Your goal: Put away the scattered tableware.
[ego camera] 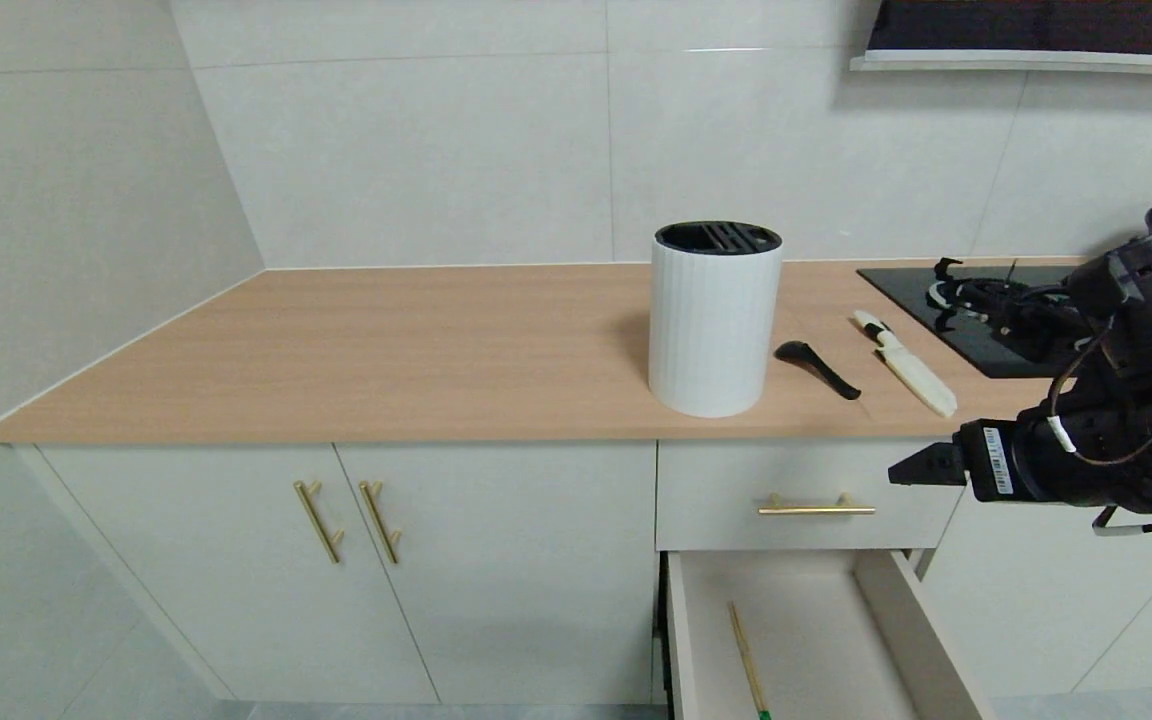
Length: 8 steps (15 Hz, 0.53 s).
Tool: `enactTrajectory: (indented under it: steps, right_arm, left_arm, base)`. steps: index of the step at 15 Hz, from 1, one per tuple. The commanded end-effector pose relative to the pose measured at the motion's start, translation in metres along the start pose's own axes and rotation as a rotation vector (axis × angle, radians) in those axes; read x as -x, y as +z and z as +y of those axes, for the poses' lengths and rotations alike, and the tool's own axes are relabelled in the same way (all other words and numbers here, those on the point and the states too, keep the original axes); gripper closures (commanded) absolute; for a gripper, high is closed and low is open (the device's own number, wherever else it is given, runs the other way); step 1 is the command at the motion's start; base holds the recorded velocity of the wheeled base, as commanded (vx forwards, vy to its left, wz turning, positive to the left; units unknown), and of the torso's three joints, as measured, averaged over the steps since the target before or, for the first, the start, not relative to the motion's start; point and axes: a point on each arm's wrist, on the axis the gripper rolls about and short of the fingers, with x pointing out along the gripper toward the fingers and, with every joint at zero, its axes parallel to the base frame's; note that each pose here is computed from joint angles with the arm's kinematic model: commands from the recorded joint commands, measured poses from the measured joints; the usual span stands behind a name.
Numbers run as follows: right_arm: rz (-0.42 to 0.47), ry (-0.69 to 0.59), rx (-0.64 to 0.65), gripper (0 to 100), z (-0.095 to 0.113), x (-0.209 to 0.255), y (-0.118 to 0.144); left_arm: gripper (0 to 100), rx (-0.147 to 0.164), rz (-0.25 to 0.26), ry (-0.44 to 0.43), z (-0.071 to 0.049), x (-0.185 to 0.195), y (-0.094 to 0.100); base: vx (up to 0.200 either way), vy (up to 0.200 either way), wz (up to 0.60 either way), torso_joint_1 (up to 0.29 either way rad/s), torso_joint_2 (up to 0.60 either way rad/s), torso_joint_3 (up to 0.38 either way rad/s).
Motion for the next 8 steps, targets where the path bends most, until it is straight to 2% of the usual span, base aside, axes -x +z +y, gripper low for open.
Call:
enactTrajectory:
  steps: [1,4,8]
  right_arm:
    - [0.005,-0.003,0.002,0,0.000,-0.002,0.000]
    - [-0.062,0.006,0.012,0,0.002,-0.011,0.005]
    - [-0.227,-0.043,0.056,0,-0.012,-0.051,0.033]
  left_arm:
    - [0,0.000,0.001,0.000,0.000,0.000,0.000]
    - [0,0.000,0.001,0.000,0.000,0.000,0.000]
    - [0,0.000,0.000,0.000,0.000,0.000,0.000]
  base:
    - [0.000,0.000,0.00,0.212,-0.50,-0.286]
    - [0.000,0.000,0.00,0.121,-0.29,-0.157]
    - [0.000,0.000,0.00,0.010,-0.02,-0.012]
